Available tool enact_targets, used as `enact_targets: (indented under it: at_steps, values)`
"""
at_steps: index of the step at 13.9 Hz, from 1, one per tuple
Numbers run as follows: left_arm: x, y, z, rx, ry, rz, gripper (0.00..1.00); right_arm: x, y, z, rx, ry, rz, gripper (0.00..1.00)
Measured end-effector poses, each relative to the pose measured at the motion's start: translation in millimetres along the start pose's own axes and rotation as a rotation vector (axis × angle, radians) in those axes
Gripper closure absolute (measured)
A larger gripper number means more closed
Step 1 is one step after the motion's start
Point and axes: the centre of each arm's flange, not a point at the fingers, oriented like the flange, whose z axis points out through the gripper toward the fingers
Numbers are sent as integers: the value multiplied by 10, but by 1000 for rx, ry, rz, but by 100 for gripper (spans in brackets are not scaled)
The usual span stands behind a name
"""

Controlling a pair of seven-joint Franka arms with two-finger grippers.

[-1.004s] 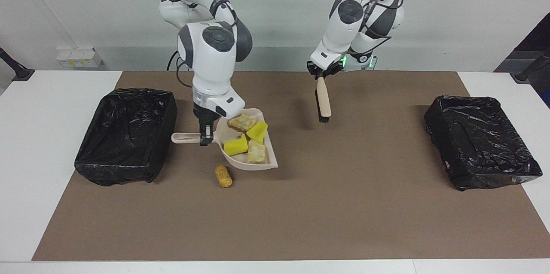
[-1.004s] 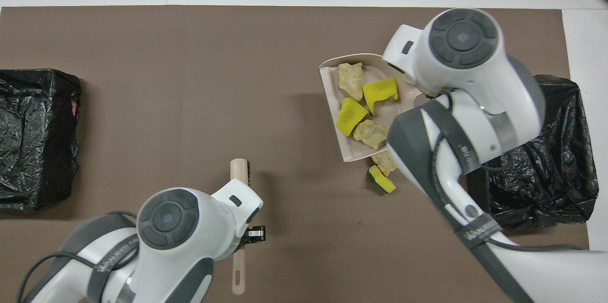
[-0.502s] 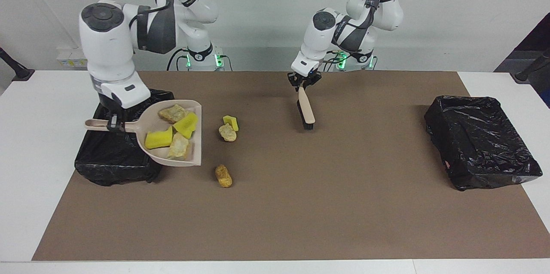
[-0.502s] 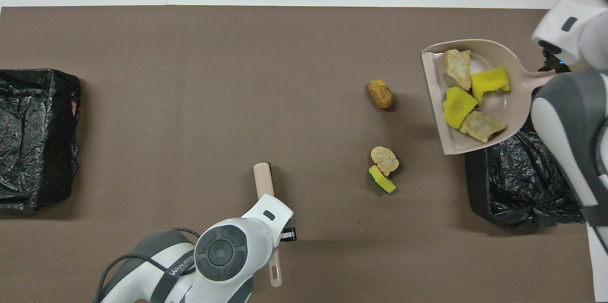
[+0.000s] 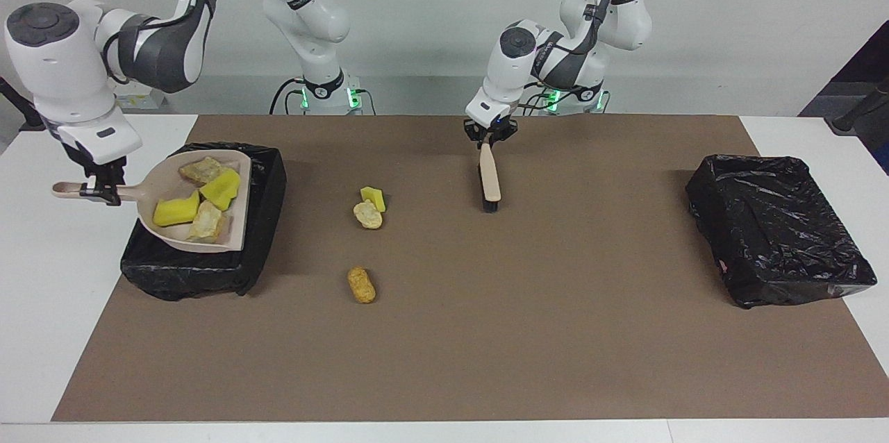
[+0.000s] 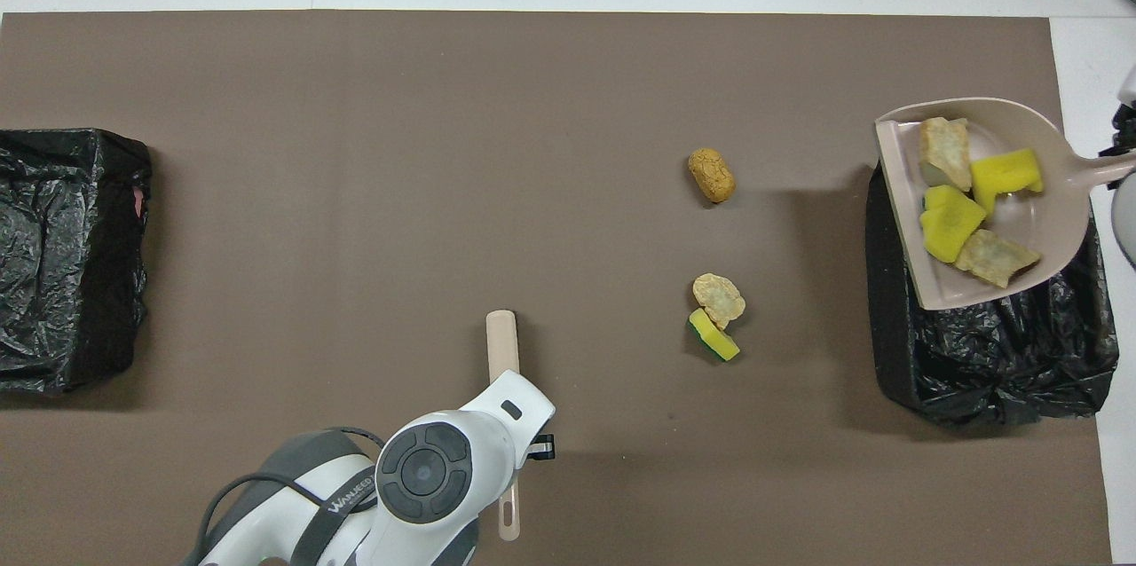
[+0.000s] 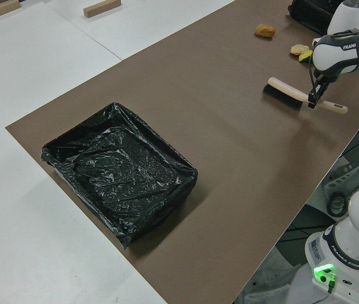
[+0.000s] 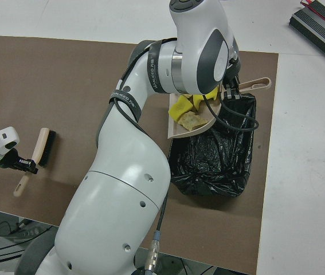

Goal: Sweep and dump trash in bin
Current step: 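Carry the loaded dustpan with the right gripper over the nearby bin, then tilt the dustpan with the right gripper to dump pieces into the bin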

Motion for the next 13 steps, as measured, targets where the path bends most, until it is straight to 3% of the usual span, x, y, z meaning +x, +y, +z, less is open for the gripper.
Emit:
enact_targets:
  at_steps: [3, 7, 10, 13]
  values:
    - [-14, -23, 35, 6, -6, -2, 74, 26, -123, 95, -7, -76, -43, 68]
    - [-27, -46, 67, 11, -10, -31, 70, 87, -118, 218, -11, -286, -147, 68]
    - [-35, -63, 89, 16, -14, -46, 44, 239, -72, 240, 1, -392, -185, 68]
    - [-27, -71, 87, 15, -14, -53, 7, 393, 4, 146, -7, -478, -242, 68]
